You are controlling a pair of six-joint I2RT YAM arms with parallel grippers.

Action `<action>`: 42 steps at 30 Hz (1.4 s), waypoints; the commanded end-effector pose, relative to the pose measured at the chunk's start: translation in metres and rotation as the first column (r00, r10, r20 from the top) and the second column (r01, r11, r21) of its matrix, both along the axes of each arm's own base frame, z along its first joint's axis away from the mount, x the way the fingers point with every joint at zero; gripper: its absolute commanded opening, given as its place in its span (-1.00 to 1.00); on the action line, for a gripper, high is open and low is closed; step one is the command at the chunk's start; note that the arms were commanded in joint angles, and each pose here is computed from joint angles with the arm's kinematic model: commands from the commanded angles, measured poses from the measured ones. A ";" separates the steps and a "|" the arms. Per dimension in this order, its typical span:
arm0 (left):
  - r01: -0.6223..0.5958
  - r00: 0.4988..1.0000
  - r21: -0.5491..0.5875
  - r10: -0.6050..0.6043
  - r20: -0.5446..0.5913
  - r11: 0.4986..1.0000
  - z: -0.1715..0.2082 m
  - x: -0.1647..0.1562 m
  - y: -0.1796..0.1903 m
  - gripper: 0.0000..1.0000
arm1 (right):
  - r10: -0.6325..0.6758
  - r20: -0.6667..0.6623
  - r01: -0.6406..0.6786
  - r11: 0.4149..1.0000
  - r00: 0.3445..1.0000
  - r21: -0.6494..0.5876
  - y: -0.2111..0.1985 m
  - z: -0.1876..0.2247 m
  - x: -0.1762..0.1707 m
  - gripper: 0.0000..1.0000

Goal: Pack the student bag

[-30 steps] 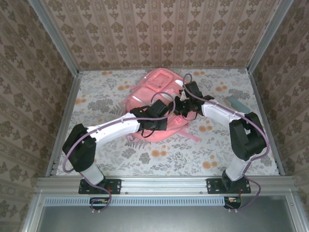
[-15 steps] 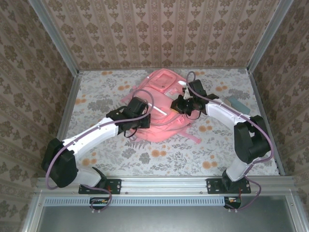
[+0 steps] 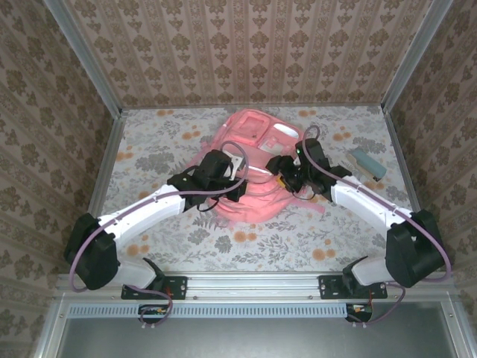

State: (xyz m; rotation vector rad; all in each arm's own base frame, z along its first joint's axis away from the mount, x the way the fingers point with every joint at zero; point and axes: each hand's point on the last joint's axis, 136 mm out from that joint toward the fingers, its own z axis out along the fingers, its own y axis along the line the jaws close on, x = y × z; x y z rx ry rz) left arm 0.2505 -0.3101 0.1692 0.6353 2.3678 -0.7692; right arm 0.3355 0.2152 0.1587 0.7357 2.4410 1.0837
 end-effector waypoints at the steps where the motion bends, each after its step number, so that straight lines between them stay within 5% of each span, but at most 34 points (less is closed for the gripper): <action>1: 0.122 0.991 -0.112 -0.113 0.078 0.986 0.031 0.000 -0.034 -1.00 | -0.101 -0.001 0.101 0.992 0.995 0.070 0.005 0.009 0.005 0.15; 7: 0.146 0.988 -0.097 -0.139 0.071 0.985 0.025 -0.002 -0.043 -1.00 | -0.123 -0.015 0.124 0.991 0.992 0.047 0.005 0.003 0.006 -0.23; 14: 0.021 0.996 0.062 -0.026 0.088 0.998 0.008 0.015 -0.004 -1.00 | -0.155 0.007 0.154 0.983 0.988 -0.100 -0.025 -0.010 0.010 -0.78; 21: -0.103 0.992 0.146 0.091 0.087 0.984 -0.025 0.040 0.052 -1.00 | -0.141 0.025 0.143 0.962 0.990 -0.233 -0.053 -0.024 0.022 -0.81; 31: -0.263 0.962 0.175 0.245 0.120 0.949 -0.045 0.095 0.099 -1.00 | -0.040 0.042 0.050 0.962 0.998 -0.267 -0.055 -0.025 0.049 -0.81; 37: -0.422 0.905 0.237 0.394 0.160 0.875 -0.047 0.116 0.136 -1.00 | 0.007 0.044 0.005 0.960 0.999 -0.278 -0.056 -0.026 0.064 -0.81; 42: -0.343 0.931 0.186 0.307 0.198 0.921 -0.037 0.122 0.124 -1.00 | 0.120 0.046 -0.104 0.961 0.992 -0.256 -0.039 -0.024 0.070 -0.81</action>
